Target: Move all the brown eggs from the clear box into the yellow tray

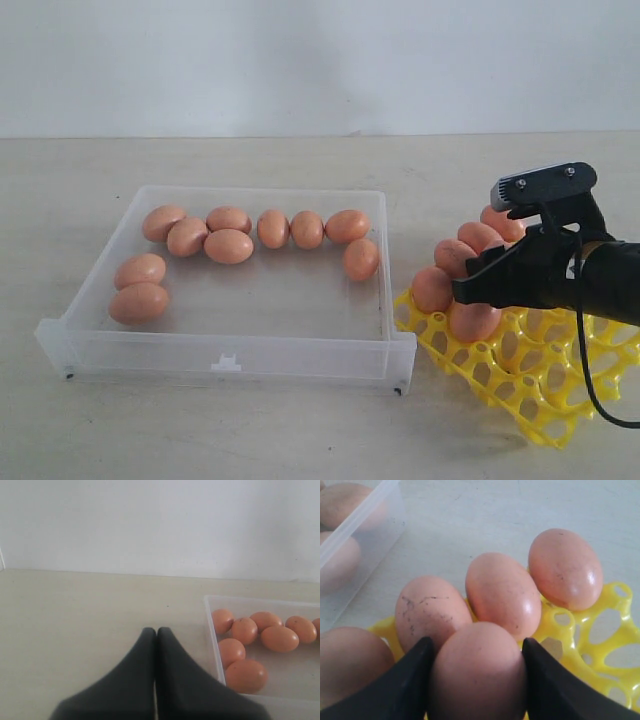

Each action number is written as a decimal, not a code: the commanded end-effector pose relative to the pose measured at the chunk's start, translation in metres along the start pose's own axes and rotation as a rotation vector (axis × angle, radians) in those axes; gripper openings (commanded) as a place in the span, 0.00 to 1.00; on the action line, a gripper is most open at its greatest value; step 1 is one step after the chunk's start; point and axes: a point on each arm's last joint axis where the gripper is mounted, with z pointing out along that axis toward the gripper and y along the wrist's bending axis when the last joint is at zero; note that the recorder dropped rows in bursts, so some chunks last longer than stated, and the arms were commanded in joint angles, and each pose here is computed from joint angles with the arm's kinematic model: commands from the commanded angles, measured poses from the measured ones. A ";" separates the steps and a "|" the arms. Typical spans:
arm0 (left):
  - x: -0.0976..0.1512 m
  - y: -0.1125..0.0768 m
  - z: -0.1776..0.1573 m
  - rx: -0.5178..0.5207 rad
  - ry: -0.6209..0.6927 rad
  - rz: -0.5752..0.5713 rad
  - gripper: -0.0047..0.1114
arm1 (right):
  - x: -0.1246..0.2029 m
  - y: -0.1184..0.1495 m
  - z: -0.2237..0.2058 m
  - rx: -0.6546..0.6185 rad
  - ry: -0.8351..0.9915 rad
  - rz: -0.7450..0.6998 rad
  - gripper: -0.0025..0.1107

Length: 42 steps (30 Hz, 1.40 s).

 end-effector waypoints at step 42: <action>0.001 0.000 0.000 -0.001 0.000 0.004 0.00 | -0.022 -0.003 -0.017 0.035 -0.089 -0.018 0.49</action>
